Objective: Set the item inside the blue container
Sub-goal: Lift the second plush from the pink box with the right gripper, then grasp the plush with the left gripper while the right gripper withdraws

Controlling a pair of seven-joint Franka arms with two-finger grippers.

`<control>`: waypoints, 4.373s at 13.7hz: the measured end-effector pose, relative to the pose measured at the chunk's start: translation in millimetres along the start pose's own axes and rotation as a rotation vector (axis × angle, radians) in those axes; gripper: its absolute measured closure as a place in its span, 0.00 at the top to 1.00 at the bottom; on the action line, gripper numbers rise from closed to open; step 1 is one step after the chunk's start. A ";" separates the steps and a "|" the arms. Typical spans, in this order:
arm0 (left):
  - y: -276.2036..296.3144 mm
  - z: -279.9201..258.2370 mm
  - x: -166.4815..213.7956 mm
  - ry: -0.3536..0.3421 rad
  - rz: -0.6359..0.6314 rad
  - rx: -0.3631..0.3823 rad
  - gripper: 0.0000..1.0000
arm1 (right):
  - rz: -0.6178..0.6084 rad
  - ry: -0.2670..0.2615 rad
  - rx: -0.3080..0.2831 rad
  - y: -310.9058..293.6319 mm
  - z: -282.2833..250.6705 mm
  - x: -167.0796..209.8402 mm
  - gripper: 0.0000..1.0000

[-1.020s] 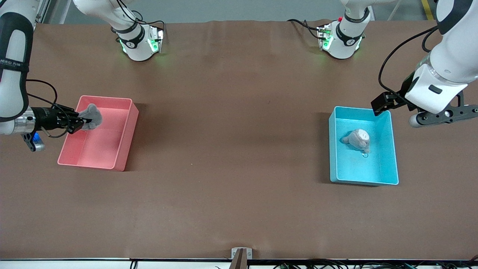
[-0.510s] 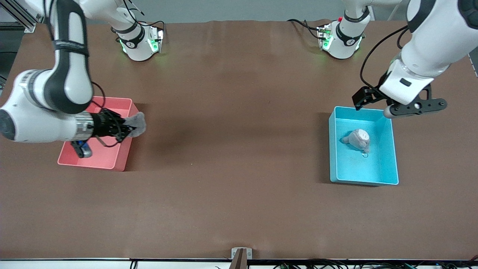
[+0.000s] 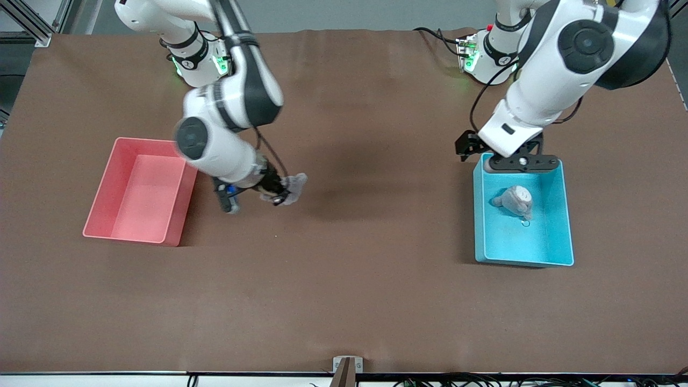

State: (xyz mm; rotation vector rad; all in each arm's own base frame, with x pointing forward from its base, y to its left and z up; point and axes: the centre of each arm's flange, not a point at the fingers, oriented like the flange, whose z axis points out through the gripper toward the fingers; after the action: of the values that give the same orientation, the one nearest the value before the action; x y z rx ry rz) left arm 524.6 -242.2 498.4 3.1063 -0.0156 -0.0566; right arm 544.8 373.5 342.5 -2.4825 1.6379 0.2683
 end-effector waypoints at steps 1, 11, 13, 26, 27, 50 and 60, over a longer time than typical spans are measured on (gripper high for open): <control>11.5 9.5 0.3 -0.003 0.000 -0.005 1.00 | 0.018 0.026 0.022 0.3 32.3 -22.9 0.19; 80.7 143.0 14.9 -0.017 -0.139 -0.139 1.00 | 0.044 0.102 0.094 8.6 144.3 -63.1 0.28; 100.3 167.9 14.0 -0.001 -0.244 -0.170 1.00 | 0.030 0.104 0.096 3.7 139.2 -59.2 0.50; 227.1 247.5 -2.2 0.027 -0.725 -0.401 1.00 | -0.899 0.069 -0.224 -8.3 -89.8 180.3 1.00; 237.0 250.7 1.9 0.025 -0.742 -0.421 1.00 | -0.938 0.064 -0.232 -1.0 -106.5 201.0 1.00; 277.6 321.5 -15.1 -0.010 -0.790 -0.500 0.45 | -1.054 0.016 -0.302 28.9 -224.8 357.6 1.00; 160.1 149.0 88.7 0.148 -0.687 -0.394 0.18 | -1.088 0.081 -0.251 118.8 -271.9 323.7 1.00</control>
State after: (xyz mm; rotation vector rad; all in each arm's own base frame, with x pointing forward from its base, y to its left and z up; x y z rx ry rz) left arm 606.3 -408.3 352.0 2.5672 0.9335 0.1350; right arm 577.7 -23.4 527.5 -3.1479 0.0883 0.2176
